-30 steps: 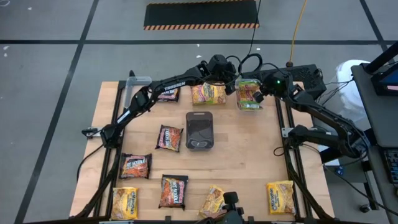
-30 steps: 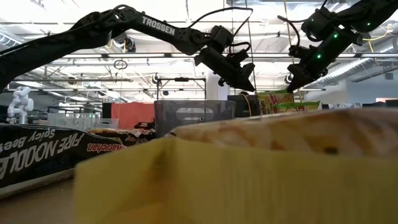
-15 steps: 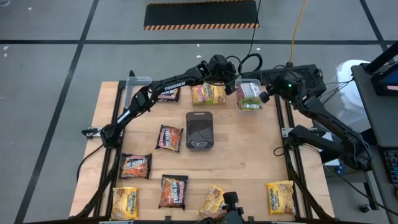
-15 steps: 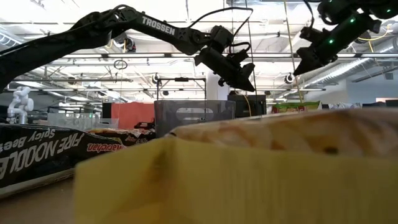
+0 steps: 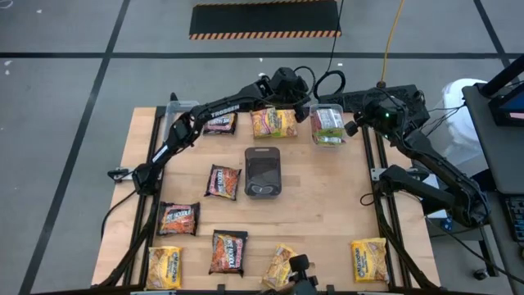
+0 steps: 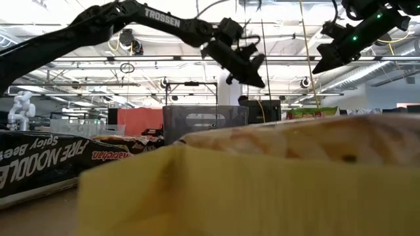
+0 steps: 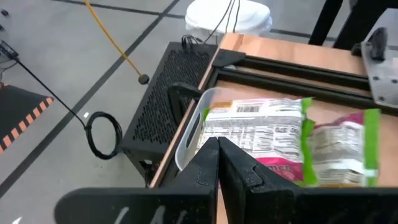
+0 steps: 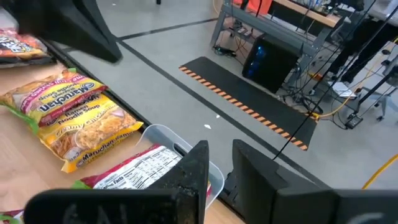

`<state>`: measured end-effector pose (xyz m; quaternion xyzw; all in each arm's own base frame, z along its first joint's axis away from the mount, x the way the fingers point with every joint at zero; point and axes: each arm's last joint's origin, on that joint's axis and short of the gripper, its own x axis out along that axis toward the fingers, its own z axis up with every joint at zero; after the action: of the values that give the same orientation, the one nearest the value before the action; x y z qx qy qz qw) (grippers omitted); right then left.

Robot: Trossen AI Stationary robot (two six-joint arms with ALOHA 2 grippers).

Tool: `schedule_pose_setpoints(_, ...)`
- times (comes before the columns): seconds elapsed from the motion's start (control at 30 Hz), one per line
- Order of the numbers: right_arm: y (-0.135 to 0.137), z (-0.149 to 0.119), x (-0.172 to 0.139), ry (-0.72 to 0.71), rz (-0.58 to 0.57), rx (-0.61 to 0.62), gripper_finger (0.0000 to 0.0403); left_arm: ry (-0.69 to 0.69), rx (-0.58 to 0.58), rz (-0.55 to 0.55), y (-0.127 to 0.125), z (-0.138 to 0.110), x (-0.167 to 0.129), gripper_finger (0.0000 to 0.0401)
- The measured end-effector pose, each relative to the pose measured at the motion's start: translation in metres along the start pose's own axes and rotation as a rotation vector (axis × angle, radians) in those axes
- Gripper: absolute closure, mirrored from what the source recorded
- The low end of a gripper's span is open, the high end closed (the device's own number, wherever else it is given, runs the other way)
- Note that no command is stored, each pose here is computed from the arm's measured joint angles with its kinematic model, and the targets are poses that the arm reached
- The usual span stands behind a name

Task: Sort Maruchan noodles
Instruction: Put the right green noodle pack into the right transparent bin, then put the green noodle pack into the right transparent bin

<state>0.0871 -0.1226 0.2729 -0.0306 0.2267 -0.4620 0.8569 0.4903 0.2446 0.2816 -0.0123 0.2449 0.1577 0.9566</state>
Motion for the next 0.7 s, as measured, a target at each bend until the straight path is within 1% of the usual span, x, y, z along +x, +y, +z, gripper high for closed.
schedule_pose_setpoints(0.1,0.000,0.002,-0.002,-0.025,0.005,0.001,0.0334,0.003,0.007,-0.001,-0.001,0.011,-0.017,0.0393)
schedule_pose_setpoints(0.27,0.001,0.005,-0.009,-0.082,0.078,0.007,0.0334,-0.010,-0.016,0.008,0.004,0.026,-0.040,0.0393)
schedule_pose_setpoints(0.4,0.002,0.006,-0.015,-0.123,0.132,0.027,0.0334,0.064,-0.067,0.017,0.013,0.024,-0.055,0.0393)
schedule_pose_setpoints(0.53,0.001,0.008,-0.021,-0.158,0.127,0.024,0.0335,0.137,-0.115,0.011,0.019,0.023,-0.071,0.0393)
schedule_pose_setpoints(0.7,0.000,0.009,-0.029,-0.197,0.118,0.019,0.0335,0.146,-0.114,0.009,0.019,0.033,-0.093,0.0393)
